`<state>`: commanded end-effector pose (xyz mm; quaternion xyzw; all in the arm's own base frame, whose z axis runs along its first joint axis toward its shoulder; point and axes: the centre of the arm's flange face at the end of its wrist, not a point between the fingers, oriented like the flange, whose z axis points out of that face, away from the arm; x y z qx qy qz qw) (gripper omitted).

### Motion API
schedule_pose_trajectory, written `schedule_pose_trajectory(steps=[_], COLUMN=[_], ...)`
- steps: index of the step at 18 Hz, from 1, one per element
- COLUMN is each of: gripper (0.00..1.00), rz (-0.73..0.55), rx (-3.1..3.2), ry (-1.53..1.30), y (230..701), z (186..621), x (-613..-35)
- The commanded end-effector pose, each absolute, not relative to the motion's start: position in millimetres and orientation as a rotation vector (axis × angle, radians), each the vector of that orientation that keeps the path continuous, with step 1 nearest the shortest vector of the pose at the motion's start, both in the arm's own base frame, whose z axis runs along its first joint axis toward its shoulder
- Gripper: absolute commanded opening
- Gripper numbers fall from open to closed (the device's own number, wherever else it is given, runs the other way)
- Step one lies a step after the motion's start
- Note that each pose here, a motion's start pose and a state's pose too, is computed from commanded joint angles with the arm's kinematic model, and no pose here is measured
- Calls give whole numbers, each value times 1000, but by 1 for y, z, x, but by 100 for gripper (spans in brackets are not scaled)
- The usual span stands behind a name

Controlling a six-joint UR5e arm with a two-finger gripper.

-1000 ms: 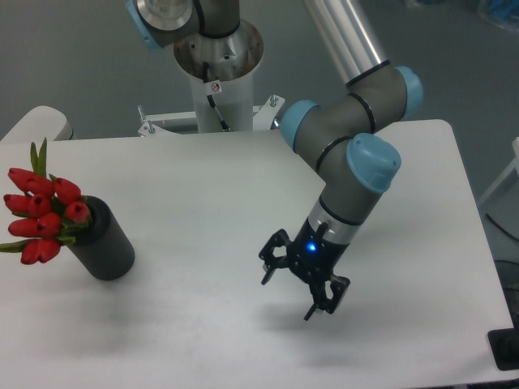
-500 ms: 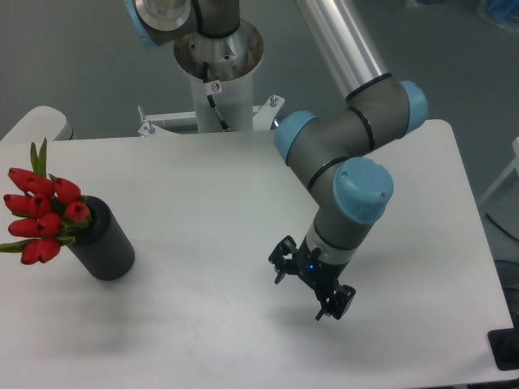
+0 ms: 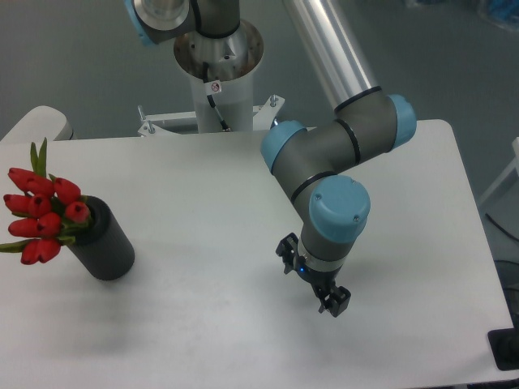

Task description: Insert the flowers into the vase

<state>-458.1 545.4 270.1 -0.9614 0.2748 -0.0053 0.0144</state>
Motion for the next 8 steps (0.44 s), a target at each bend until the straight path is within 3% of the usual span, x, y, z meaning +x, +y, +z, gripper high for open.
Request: schedule_pose_trajectory(steps=[8], gripper=[100], rz=[-10], rx=[-3023], ry=[889], y=[546], z=[265], x=[-455])
